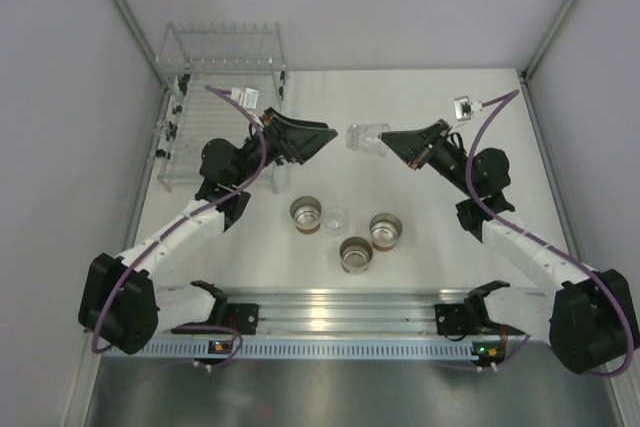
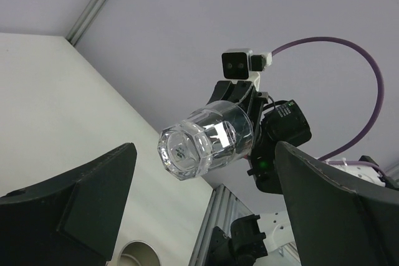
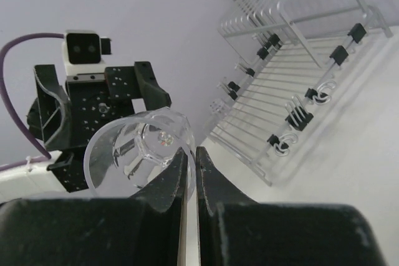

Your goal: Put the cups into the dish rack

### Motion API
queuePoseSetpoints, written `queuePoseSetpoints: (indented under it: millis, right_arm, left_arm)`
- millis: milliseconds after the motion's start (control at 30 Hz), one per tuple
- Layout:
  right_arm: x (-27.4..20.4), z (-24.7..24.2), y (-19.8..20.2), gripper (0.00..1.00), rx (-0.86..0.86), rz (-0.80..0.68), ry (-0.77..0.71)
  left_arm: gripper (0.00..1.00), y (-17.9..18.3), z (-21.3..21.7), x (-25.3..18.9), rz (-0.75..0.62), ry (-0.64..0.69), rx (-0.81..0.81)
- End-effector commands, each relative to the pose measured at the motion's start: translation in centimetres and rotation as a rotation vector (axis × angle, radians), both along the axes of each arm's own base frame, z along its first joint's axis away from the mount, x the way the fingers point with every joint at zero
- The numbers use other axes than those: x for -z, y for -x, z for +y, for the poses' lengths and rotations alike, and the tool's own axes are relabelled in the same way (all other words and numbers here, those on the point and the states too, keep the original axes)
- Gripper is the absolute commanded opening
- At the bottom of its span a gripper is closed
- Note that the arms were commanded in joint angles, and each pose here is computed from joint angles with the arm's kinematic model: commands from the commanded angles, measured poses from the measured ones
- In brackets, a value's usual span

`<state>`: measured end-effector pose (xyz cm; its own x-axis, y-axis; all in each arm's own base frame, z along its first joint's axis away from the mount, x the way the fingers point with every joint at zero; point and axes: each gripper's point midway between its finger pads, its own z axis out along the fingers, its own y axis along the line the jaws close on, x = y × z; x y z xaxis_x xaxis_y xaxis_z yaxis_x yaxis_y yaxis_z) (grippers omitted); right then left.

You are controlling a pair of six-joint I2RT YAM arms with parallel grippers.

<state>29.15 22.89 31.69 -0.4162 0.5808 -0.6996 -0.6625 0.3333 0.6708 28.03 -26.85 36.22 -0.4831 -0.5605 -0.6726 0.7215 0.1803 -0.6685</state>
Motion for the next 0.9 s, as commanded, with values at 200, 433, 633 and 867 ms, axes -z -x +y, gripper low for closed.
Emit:
queuePoseSetpoints:
  millis: [200,433,633,867]
  right_arm:
    - [-4.6,-0.3,2.4,0.00,-0.045,-0.145,-0.108]
    - [-5.3,-0.3,3.2,0.00,-0.053,-0.172,-0.114]
    - [-5.2,-0.1,3.2,0.00,-0.065,-0.174,-0.129]
    - [-4.8,0.2,2.9,0.00,-0.069,-0.170,-0.147]
  left_arm:
    - [0.98,1.3,-2.9,-2.6,-0.081,0.086,0.046]
    - [0.98,1.4,-4.4,-3.6,-0.097,0.130,0.083]
    - [0.98,1.6,-5.4,-4.7,-0.105,0.193,0.140]
    - [0.98,2.2,-6.1,-4.8,-0.096,0.214,0.182]
